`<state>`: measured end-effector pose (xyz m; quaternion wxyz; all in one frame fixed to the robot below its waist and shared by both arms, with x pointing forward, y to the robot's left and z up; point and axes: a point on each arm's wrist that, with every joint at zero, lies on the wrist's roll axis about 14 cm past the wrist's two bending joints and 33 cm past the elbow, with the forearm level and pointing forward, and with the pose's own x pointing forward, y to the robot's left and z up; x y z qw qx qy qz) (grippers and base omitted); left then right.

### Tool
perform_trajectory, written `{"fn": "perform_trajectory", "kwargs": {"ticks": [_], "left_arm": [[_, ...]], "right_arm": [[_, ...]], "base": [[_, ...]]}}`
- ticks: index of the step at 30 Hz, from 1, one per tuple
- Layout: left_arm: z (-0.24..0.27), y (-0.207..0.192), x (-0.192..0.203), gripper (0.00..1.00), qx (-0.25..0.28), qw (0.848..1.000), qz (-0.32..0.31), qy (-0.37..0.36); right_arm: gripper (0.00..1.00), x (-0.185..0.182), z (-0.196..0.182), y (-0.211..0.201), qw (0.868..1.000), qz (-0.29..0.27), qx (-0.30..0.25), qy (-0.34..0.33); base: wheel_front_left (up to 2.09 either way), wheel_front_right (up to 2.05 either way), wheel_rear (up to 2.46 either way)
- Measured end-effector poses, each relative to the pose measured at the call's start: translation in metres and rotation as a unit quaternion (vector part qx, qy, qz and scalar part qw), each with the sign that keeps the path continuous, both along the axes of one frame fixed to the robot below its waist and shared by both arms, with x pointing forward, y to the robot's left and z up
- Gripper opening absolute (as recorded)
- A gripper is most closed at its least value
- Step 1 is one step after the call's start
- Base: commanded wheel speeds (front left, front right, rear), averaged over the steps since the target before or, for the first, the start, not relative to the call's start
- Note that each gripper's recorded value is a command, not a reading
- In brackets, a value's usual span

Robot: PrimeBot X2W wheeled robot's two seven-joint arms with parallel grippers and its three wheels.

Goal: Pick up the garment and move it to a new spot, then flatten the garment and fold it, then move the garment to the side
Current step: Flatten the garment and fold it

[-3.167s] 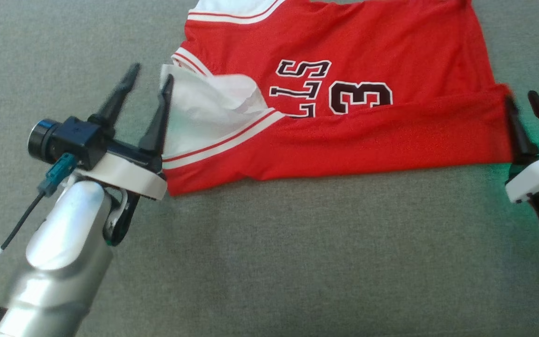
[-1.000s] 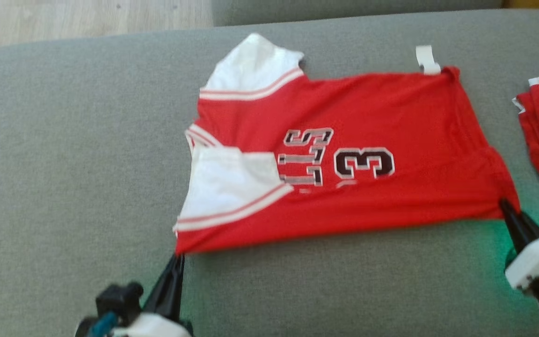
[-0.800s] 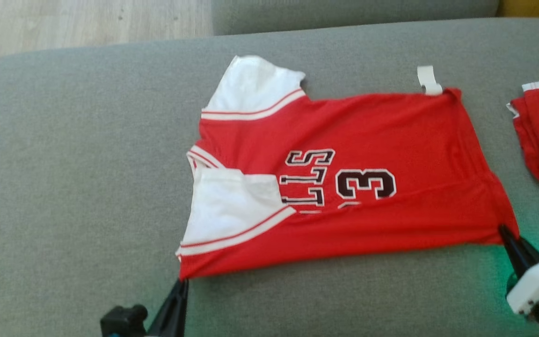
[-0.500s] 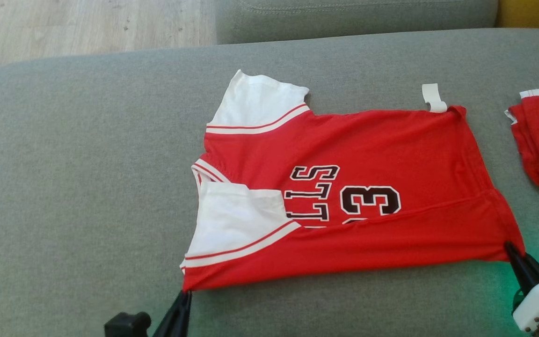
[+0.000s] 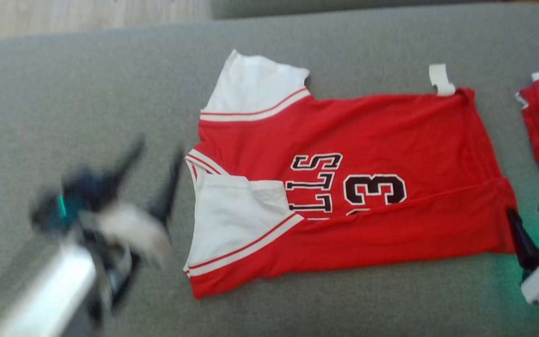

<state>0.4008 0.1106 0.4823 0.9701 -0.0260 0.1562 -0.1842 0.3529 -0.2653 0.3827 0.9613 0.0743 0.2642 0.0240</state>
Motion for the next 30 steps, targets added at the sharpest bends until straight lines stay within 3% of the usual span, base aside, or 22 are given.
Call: {"fn": "perform_trajectory", "kwargs": {"ticks": [6,13,24,30], "left_arm": [[0.040,-0.008,0.097,1.00,0.065,0.995,-0.066,-0.027],[0.014,-0.037,0.172,1.00,0.101,0.988,-0.108,0.040],[-0.083,-0.055,0.211,1.00,0.125,0.968,-0.120,0.180],[-0.102,-0.064,0.218,1.00,0.137,0.960,-0.131,0.204]], "right_arm": [[1.00,0.035,0.008,0.018,1.000,0.023,0.003,-0.017],[1.00,0.050,0.006,0.009,1.000,0.013,-0.010,-0.019],[1.00,0.030,-0.019,-0.012,0.999,-0.036,-0.022,0.019],[1.00,0.024,-0.022,-0.019,0.998,-0.052,-0.028,0.024]], "base": [[0.00,0.00,0.00],[0.00,0.00,0.00],[0.00,0.00,0.00],[0.00,0.00,0.00]]}}
